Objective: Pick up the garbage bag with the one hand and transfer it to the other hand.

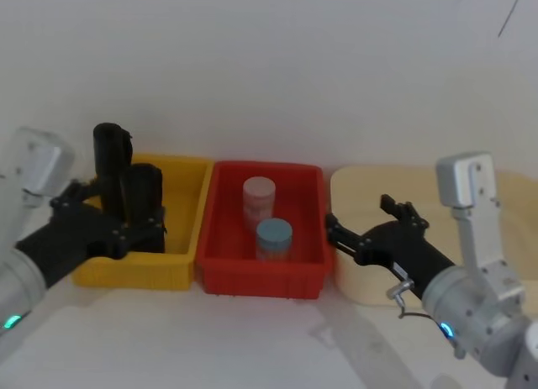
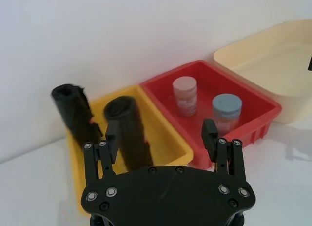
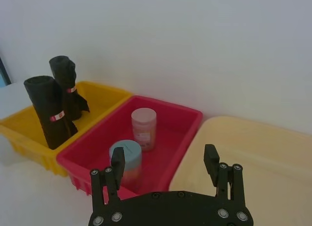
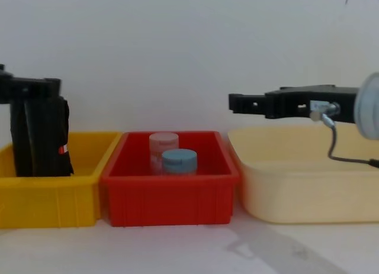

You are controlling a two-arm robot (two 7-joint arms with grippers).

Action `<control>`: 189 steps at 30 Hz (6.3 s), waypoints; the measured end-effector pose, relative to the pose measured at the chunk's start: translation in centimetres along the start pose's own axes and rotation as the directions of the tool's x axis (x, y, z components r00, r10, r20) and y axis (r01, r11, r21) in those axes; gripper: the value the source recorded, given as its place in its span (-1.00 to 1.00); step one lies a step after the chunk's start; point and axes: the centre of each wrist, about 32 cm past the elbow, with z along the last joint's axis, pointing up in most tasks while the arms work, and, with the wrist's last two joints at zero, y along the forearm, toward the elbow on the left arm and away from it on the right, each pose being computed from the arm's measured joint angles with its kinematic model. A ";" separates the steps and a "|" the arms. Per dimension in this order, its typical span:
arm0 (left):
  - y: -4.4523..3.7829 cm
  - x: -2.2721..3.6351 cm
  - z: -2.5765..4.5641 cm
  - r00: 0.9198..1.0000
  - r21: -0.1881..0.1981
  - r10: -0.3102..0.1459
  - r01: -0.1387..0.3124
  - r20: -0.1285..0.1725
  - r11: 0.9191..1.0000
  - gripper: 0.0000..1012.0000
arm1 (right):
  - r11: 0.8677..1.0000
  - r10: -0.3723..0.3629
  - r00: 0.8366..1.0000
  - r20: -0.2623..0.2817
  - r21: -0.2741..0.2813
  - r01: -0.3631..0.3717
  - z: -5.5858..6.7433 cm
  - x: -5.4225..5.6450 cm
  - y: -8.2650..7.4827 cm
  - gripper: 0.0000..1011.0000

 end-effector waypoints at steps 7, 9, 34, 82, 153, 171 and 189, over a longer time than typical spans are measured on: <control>0.79 1.95 -0.10 0.999 0.009 0.006 -0.006 -0.035 1.000 0.98 | 1.000 0.011 1.000 0.004 -0.015 -0.011 0.8 -0.6 1.2 0.98; 0.73 2.64 -0.35 0.999 0.011 0.008 -0.008 -0.048 1.000 0.98 | 1.000 0.015 1.000 0.005 -0.021 -0.015 1.0 -0.8 1.5 0.98; -3.56 7.12 -3.23 0.991 0.008 -0.053 0.055 -0.121 0.998 0.98 | 0.996 0.054 0.999 0.000 -0.067 -0.053 1.4 -1.7 4.3 0.98; -11.15 9.21 -3.83 0.965 0.033 -0.234 0.239 -0.120 0.970 0.98 | 0.985 0.133 0.991 0.001 -0.115 -0.132 1.4 -2.3 7.1 0.98; -11.60 9.35 -3.73 0.963 0.036 -0.242 0.247 -0.115 0.968 0.98 | 0.964 0.120 0.992 0.025 -0.244 -0.111 -1.0 -2.3 12.5 0.98; -11.59 9.35 -3.73 0.963 0.036 -0.242 0.247 -0.115 0.968 0.98 | 0.962 0.132 0.991 0.018 -0.245 -0.124 -1.1 -2.1 12.4 0.98; -11.59 9.35 -3.73 0.963 0.036 -0.242 0.247 -0.115 0.968 0.98 | 0.957 0.143 0.989 0.023 -0.256 -0.133 -1.2 -2.0 12.4 0.98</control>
